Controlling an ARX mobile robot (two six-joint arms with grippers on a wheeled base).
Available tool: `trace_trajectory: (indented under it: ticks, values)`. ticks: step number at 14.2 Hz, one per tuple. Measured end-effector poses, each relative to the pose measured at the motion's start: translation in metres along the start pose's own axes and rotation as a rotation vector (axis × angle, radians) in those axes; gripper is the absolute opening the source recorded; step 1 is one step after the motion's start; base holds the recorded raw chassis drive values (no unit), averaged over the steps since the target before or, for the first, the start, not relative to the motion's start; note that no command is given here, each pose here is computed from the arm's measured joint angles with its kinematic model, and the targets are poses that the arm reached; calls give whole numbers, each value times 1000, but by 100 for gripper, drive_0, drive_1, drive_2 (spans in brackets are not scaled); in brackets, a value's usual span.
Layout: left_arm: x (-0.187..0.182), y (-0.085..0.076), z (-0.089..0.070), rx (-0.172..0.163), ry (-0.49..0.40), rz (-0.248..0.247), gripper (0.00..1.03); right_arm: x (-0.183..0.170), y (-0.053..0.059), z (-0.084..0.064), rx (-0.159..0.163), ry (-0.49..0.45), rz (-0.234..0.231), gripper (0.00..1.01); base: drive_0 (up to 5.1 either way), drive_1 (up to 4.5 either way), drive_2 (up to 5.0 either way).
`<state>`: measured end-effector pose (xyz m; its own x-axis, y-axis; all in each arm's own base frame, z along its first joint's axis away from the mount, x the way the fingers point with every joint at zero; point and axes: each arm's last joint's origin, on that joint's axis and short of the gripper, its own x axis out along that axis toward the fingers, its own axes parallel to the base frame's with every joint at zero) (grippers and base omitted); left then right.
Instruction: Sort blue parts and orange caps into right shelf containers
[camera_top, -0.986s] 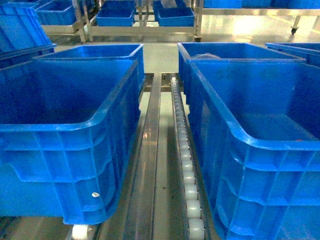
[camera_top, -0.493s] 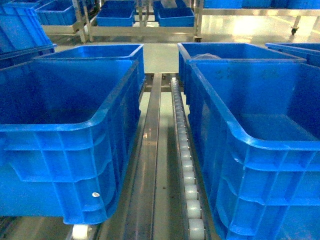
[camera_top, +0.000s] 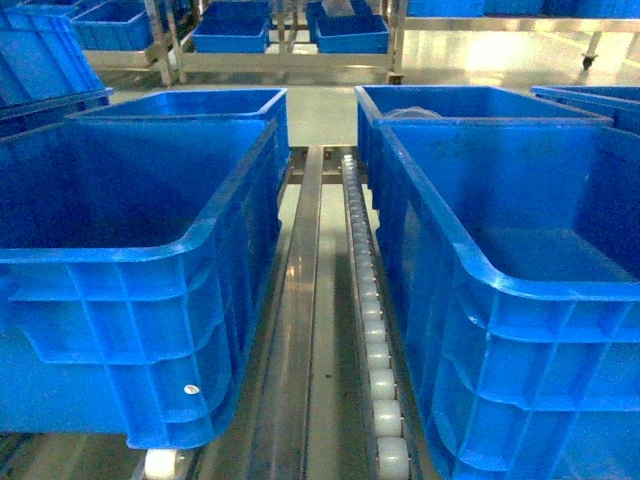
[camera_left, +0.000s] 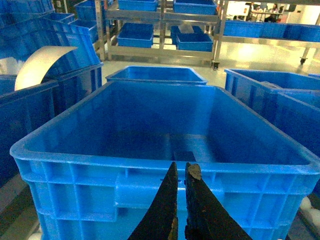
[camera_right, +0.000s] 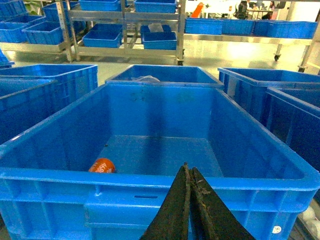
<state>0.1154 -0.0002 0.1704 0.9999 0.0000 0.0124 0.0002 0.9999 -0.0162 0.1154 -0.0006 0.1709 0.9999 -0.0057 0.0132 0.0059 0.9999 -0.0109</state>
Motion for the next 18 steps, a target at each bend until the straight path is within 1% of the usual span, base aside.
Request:
trace_trajectory:
  ticks: [5, 6, 7, 8, 10, 12, 13, 14, 15, 16, 17, 18]
  values:
    - [-7, 0, -1, 0, 2, 0, 2, -7, 0, 0, 0, -1, 0, 2, 0, 0, 0]
    - [-9, 0, -2, 0, 14, 0, 2, -10, 0, -2, 0, 15, 0, 2, 0, 0, 0]
    - [-16, 0, -7, 1, 53, 0, 2, -17, 0, -6, 0, 44, 1, 2, 0, 0, 0]
    - [-18, 0, -4, 2, 18, -2, 2, -18, 0, -3, 1, 6, 1, 2, 0, 0, 0]
    - [-18, 0, -4, 2, 15, -2, 7, -18, 0, -4, 1, 11, 1, 8, 0, 0, 0]
    - [-18, 0, -4, 2, 15, -3, 16, -18, 0, -4, 0, 9, 1, 17, 0, 0, 0]
    - [-18, 0, -4, 2, 14, -2, 22, -18, 0, -4, 1, 10, 1, 25, 0, 0, 0]
    - [-18, 0, -4, 2, 15, -2, 41, -18, 0, -4, 1, 10, 1, 43, 0, 0, 0]
    - [-18, 0, -4, 2, 14, -2, 54, -18, 0, -4, 1, 10, 1, 56, 0, 0, 0]
    - [-18, 0, -4, 2, 15, -2, 71, -18, 0, -4, 0, 10, 1, 74, 0, 0, 0]
    - [-18, 0, -4, 2, 14, -2, 85, -18, 0, -4, 1, 10, 1, 89, 0, 0, 0]
    - [-18, 0, -4, 2, 15, -2, 96, -18, 0, -4, 1, 10, 1, 99, 0, 0, 0]
